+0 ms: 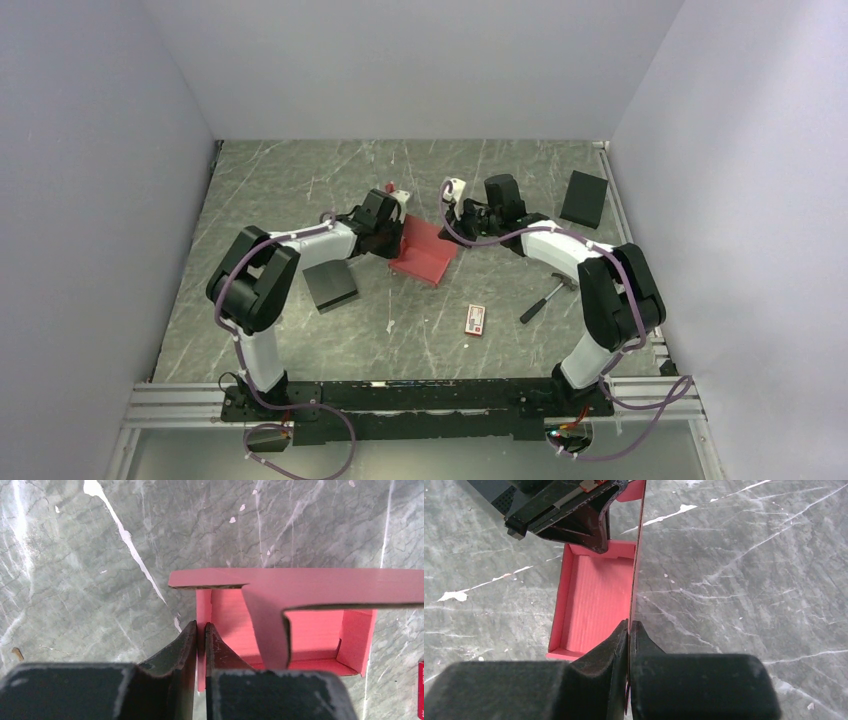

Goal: Fold the paper box

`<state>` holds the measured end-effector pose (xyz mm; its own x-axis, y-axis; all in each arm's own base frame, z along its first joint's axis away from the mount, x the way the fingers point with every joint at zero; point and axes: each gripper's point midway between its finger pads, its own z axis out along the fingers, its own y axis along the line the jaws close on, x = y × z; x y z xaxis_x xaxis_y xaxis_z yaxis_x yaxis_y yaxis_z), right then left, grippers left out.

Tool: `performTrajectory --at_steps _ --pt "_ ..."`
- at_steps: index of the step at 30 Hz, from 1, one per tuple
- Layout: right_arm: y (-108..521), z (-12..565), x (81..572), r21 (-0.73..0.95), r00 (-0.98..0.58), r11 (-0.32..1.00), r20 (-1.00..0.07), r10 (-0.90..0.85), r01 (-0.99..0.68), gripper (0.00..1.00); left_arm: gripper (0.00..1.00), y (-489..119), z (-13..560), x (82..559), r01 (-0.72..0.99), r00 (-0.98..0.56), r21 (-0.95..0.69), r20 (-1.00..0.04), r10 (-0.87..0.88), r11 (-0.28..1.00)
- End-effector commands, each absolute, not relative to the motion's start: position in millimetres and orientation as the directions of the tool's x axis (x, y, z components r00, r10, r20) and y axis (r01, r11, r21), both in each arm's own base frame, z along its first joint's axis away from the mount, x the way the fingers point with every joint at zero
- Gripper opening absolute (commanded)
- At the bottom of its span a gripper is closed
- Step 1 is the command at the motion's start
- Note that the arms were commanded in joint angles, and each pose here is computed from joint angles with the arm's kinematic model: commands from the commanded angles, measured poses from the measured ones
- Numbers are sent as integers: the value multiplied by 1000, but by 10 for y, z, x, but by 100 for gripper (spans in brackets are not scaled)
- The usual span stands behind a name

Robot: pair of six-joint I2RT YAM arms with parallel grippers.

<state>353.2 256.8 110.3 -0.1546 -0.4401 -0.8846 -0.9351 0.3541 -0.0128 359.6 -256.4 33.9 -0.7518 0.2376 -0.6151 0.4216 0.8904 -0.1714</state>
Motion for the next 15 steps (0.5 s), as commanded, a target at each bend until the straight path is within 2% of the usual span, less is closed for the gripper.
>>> performTrajectory --at_steps 1,15 --pt "2592 1260 3586 -39 -124 370 -905 -407 -928 5 14 -2549 376 3610 468 -711 -160 -652 263 869" --pt "2622 1305 3555 -30 -136 388 -910 -393 -921 3 21 -2446 231 3577 457 -704 -97 -647 293 884"
